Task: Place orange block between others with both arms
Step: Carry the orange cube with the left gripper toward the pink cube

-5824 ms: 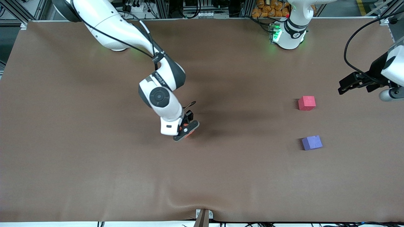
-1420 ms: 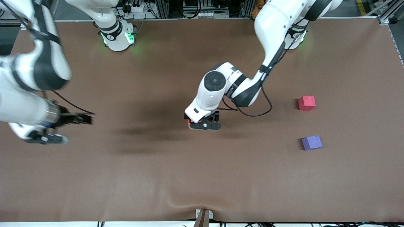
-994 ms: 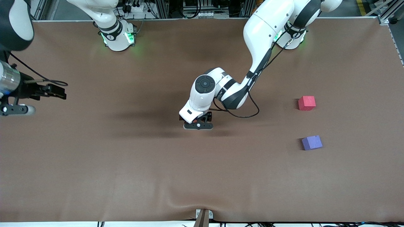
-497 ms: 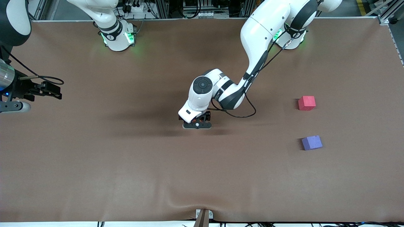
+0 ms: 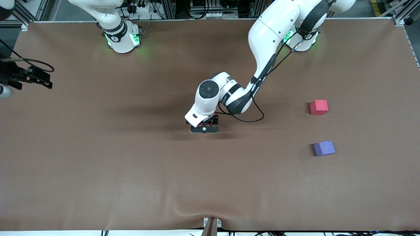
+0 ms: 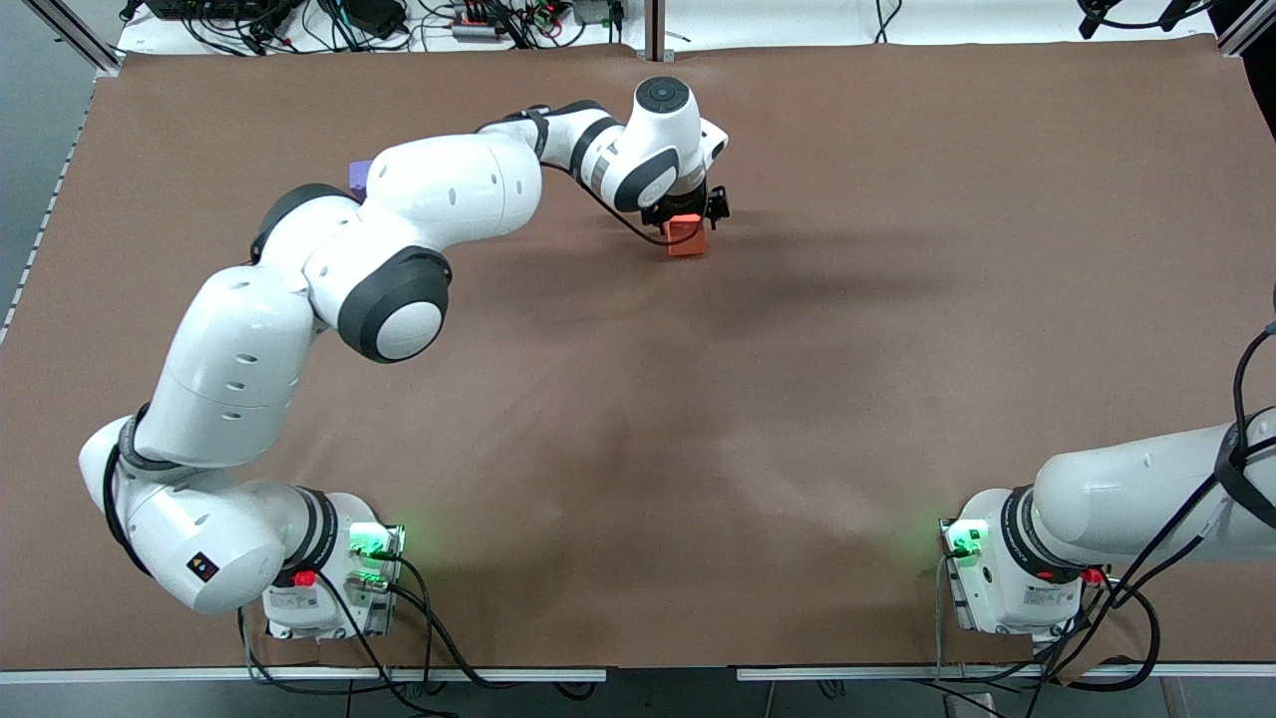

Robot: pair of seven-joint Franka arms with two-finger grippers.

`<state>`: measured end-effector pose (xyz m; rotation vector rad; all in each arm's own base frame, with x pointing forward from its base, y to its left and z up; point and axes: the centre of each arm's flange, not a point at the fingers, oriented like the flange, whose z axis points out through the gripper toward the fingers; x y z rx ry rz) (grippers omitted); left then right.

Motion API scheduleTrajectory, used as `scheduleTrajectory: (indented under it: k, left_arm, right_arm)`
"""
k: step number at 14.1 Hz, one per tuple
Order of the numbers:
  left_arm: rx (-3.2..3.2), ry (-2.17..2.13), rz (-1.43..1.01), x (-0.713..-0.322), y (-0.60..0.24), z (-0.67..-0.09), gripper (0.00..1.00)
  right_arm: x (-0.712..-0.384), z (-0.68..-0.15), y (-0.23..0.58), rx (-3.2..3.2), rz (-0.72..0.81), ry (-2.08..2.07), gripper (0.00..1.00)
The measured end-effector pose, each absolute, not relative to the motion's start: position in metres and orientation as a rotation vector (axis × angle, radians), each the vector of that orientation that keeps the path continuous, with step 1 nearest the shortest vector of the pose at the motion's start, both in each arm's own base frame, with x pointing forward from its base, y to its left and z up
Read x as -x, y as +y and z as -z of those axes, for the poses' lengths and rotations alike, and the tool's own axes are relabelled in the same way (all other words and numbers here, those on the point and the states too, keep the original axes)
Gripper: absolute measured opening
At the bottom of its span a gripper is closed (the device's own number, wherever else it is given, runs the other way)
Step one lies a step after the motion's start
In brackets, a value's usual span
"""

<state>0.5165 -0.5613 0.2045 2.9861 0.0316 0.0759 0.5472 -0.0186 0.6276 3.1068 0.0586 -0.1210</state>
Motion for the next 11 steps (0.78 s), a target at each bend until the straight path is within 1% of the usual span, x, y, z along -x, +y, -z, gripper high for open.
scheduleTrajectory:
  k: [1, 2, 3, 4, 6, 7, 8, 11]
  left_arm:
    - [-2.988, 0.032, -0.074, -0.516, -0.561, -0.203, 0.87]
    - [-2.988, 0.032, -0.074, -0.516, -0.561, -0.203, 0.74]
    - [-2.988, 0.032, -0.075, -0.517, -0.561, -0.203, 0.64]
    - [-2.988, 0.033, -0.076, -0.517, -0.561, -0.204, 0.59]
    - [-2.986, 0.041, -0.085, -0.522, -0.559, -0.206, 0.59]
    - [-2.979, 0.052, -0.099, -0.528, -0.556, -0.211, 0.56]
    - [-2.968, 0.068, -0.12, -0.536, -0.552, -0.221, 0.55]
    - [-2.918, 0.147, -0.219, -0.575, -0.526, -0.273, 0.55]
  right_arm:
    - [-0.546, -0.629, -0.02, -3.11, 0.117, 0.05, 1.0]
    - [-0.546, -0.63, -0.022, -3.113, 0.113, 0.029, 1.0]
    - [-0.546, -0.63, -0.024, -3.115, 0.108, -0.007, 1.0]
    - [-0.545, -0.632, -0.025, -3.115, 0.102, -0.05, 1.0]
    - [-0.543, -0.637, -0.026, -3.114, 0.087, -0.098, 1.0]
    - [-0.542, -0.639, -0.027, -3.113, 0.08, -0.11, 1.0]
    - [-0.541, -0.64, -0.03, -3.113, 0.073, -0.119, 1.0]
    - [-0.539, -0.643, -0.04, -3.113, 0.062, -0.149, 1.0]
